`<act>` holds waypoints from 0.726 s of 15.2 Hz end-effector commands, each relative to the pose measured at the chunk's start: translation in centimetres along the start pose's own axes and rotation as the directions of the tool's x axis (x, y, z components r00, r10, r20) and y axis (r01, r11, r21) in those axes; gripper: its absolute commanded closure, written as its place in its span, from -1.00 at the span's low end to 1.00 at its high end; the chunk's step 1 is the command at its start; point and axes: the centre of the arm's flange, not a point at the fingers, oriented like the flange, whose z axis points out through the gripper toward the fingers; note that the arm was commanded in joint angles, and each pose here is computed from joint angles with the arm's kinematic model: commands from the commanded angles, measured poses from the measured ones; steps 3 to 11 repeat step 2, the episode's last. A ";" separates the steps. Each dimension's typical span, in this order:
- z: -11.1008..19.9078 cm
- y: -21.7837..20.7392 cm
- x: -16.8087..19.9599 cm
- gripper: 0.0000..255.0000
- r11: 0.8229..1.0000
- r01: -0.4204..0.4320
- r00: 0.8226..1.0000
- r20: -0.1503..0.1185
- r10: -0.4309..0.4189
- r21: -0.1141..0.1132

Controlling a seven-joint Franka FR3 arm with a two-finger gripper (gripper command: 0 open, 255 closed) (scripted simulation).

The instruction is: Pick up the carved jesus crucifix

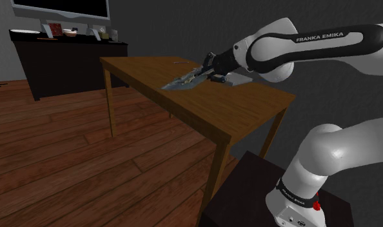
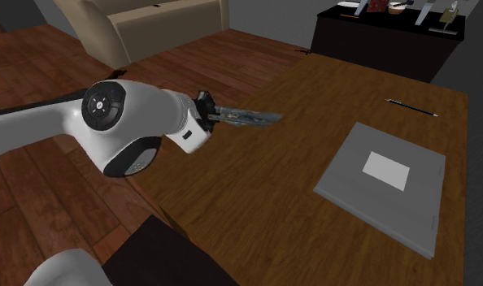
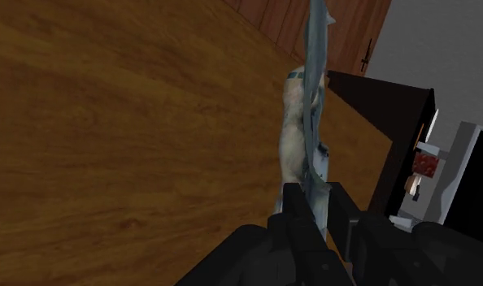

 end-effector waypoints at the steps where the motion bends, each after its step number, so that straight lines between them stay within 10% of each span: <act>1: -0.4 -0.4 0.1 1.00 1.000 0.000 1.000 0.000 0.000 0.000; 11: -0.4 -0.4 0.0 1.00 1.000 0.000 1.000 0.000 0.000 0.000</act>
